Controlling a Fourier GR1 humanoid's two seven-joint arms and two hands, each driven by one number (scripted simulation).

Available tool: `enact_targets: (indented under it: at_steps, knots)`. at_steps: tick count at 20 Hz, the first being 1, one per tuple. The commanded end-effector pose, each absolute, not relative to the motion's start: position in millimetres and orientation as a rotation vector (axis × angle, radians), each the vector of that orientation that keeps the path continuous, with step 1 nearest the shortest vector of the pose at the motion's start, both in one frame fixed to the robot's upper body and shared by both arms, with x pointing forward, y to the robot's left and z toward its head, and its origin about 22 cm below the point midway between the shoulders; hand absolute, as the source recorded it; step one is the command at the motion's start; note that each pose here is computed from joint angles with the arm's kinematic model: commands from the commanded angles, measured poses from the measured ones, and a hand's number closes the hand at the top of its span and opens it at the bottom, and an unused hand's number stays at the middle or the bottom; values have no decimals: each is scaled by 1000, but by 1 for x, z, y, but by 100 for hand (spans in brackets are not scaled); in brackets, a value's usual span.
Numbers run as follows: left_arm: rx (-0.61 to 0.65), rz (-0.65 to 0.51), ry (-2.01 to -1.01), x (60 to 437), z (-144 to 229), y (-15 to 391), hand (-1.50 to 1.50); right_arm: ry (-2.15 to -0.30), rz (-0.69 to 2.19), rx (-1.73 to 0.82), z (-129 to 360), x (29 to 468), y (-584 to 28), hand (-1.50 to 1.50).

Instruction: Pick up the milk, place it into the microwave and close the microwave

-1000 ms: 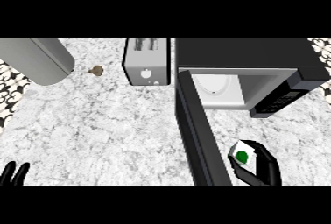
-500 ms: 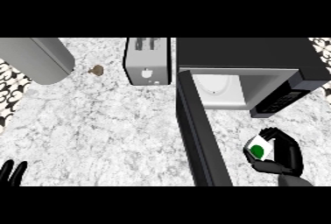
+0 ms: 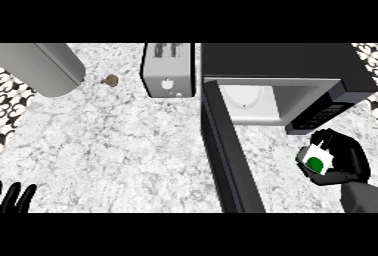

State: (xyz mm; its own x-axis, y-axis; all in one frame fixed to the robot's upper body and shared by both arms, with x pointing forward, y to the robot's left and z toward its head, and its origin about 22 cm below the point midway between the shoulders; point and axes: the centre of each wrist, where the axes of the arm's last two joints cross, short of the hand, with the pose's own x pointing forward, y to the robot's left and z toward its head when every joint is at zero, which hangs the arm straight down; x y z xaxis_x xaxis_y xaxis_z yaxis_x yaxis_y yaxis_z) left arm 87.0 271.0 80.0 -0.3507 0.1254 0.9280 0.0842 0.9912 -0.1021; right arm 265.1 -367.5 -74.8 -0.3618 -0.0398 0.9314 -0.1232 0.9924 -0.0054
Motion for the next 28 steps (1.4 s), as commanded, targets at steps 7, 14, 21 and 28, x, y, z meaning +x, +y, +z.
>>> enact_targets:
  at_steps: [7, 14, 21, 28]
  knots:
    - [-126, 69, -1918, 80, 91, 274, -150, -2028, 198, 261, -6, 283, -343, 150]
    - [-126, 58, -1916, 89, 87, 301, -150, -2007, 264, 137, 11, 324, -291, 150]
    - [-120, 56, -1941, 91, 69, 302, -150, -1947, 300, 93, 14, 375, -245, 150]
    - [-164, 17, -1926, 89, 81, 307, -150, -1955, 305, 45, 9, 385, -245, 150]
